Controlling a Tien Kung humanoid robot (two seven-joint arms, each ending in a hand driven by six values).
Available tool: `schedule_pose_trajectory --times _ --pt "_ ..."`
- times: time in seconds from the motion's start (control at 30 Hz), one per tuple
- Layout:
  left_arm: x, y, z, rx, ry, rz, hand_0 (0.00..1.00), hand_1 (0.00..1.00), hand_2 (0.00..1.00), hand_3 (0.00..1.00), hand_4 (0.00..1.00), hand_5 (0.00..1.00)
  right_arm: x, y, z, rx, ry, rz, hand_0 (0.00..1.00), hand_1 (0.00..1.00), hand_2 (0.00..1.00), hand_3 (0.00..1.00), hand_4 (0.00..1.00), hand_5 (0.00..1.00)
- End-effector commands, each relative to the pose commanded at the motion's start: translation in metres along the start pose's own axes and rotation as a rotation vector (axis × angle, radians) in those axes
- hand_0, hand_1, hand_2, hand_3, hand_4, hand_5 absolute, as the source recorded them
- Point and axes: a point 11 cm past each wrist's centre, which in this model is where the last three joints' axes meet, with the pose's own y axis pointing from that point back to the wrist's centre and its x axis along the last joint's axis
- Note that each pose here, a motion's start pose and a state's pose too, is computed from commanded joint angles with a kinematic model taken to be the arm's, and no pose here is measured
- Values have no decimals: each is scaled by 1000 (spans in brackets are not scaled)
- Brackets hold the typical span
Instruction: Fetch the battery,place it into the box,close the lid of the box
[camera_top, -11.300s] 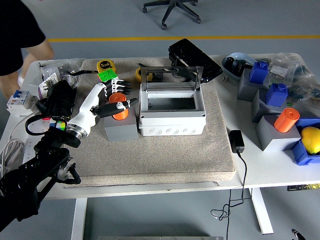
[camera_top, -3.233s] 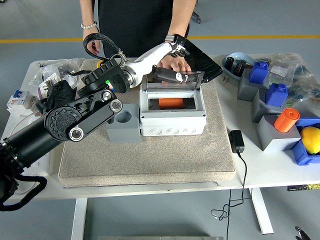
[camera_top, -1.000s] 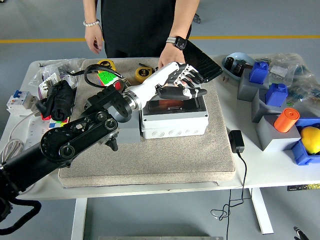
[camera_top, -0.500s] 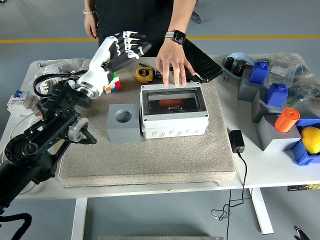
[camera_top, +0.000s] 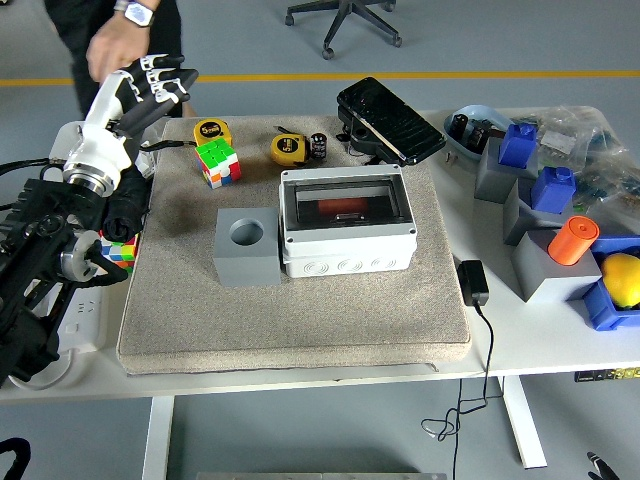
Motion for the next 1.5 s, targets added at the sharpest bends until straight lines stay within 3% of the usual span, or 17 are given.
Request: schedule_pose_trajectory --times 0.73,1.23,1.5 --pt "33 12 -5 32 -12 69 554 629 601 610 920 317 1 0 8 -18 -2 -2 659 638 640 535 875 446" --pt "38 14 -10 52 -13 80 556 629 600 609 920 318 1 0 5 -10 -7 -2 658 638 640 535 875 444" --pt "29 12 -10 58 -21 53 555 628 599 609 919 318 0 0 4 -7 -15 -5 659 638 640 535 875 443"
